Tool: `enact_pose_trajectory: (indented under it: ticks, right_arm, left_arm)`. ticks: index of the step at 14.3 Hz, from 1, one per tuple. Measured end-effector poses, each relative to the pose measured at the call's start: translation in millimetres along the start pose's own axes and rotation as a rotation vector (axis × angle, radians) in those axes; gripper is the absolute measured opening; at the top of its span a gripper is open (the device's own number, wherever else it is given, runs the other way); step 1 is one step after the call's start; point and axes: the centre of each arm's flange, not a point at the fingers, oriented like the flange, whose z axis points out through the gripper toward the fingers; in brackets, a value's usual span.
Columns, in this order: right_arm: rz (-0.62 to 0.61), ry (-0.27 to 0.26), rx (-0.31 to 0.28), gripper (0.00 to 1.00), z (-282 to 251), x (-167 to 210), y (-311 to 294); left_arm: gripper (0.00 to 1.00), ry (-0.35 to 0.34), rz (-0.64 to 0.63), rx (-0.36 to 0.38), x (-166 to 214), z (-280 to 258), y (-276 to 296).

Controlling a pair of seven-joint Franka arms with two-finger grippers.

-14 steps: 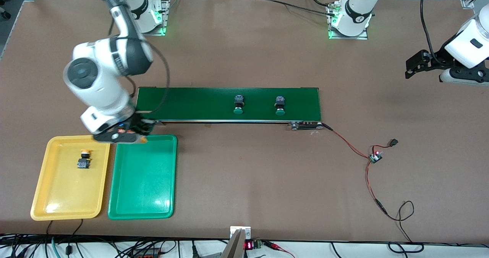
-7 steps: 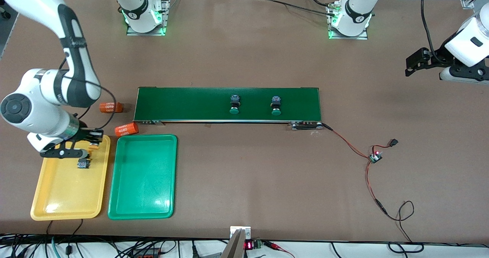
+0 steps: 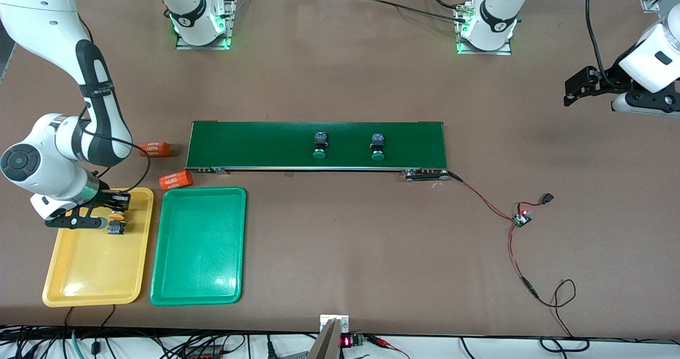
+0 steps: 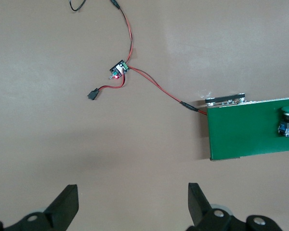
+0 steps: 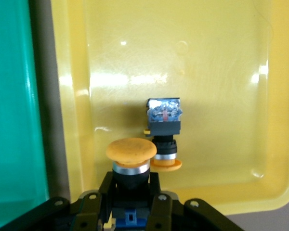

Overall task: Sort buttons by color to trays
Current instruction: 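Lower the yellow button into the yellow tray and open the right gripper, then move the right gripper back over a green button on the belt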

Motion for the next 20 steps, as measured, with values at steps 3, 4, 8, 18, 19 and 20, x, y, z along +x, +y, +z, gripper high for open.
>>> enact_pose_trajectory:
  ticks: [3, 4, 8, 18, 19, 20]
  right_arm:
    - [0.001, 0.009, -0.004, 0.5, 12, 0, 2]
    - [0.0, 0.009, -0.005, 0.56, 13, 0, 1]
    - [-0.013, 0.021, 0.004, 0.89, 0, 5, -7]
    - [0.155, -0.09, 0.116, 1.0, -126, -123, -186]
    - [0.176, -0.105, 0.118, 1.0, -133, -140, -211]
    - [0.202, -0.11, 0.117, 1.0, -140, -153, -235]
  left_arm:
    - [1.0, 0.021, 0.005, 0.002, 2, -10, 3]
    - [1.0, 0.035, 0.01, 0.002, 5, -16, 5]
    - [1.0, 0.046, 0.016, 0.003, 23, -17, 7]
    - [1.0, 0.04, 0.019, 0.002, 39, -10, 8]
    - [1.0, 0.04, 0.022, 0.002, 39, -11, 9]
    - [1.0, 0.04, 0.024, 0.002, 39, -11, 10]
